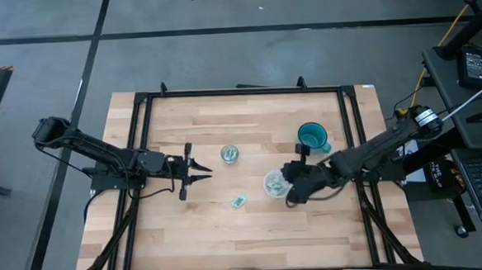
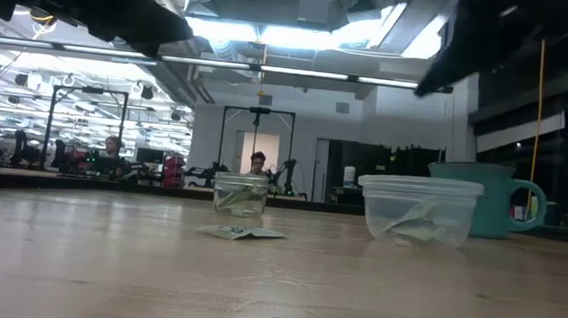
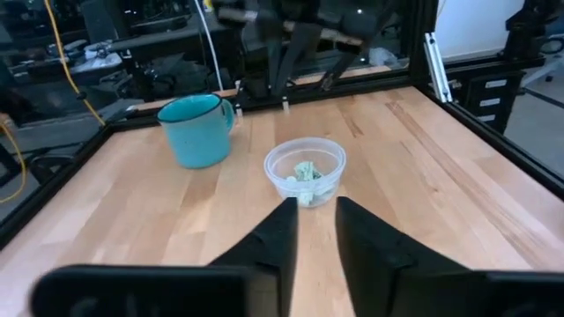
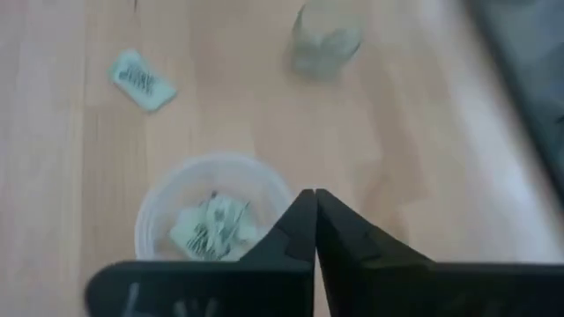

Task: Pick and place Stevia / Truvia into bins
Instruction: Put the stevia packet into the transparent container

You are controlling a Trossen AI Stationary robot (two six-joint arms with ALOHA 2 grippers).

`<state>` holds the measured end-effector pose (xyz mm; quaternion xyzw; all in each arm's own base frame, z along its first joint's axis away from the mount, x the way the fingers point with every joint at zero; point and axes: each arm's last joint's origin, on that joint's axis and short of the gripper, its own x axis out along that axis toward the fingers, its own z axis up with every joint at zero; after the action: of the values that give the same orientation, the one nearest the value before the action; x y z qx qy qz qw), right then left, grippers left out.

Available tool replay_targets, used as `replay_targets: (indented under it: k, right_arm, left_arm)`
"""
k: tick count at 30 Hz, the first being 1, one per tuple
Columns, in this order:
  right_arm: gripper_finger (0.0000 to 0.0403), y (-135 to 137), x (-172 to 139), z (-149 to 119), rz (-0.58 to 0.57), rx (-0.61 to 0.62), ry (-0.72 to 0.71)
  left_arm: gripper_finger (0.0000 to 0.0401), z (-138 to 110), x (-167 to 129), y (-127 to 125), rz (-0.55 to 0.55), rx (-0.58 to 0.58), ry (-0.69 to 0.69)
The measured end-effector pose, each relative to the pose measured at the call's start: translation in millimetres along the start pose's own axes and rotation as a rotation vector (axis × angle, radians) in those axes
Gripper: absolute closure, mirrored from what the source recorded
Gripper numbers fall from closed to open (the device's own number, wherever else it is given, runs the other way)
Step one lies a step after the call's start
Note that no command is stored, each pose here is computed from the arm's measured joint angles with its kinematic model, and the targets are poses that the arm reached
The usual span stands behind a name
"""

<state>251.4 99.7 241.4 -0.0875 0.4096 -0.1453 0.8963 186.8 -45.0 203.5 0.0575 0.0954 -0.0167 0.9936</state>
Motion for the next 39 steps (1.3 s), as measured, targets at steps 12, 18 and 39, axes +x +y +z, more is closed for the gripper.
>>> replay_targets:
  k: [12, 18, 39]
  right_arm:
    - [0.0399, 36, -22, -16, -0.124, 0.008, -0.247]
    - [0.0389, 41, -15, -27, -0.108, 0.034, -0.283]
    - [0.0384, 39, -11, -26, -0.126, 0.015, -0.291]
  left_arm:
    - [0.0201, -9, 14, -8, -0.010, -0.145, 0.019]
    - [0.0185, -16, 35, -25, -0.017, -0.207, 0.116]
    - [0.0185, -20, 126, -81, 0.019, -0.176, 0.649]
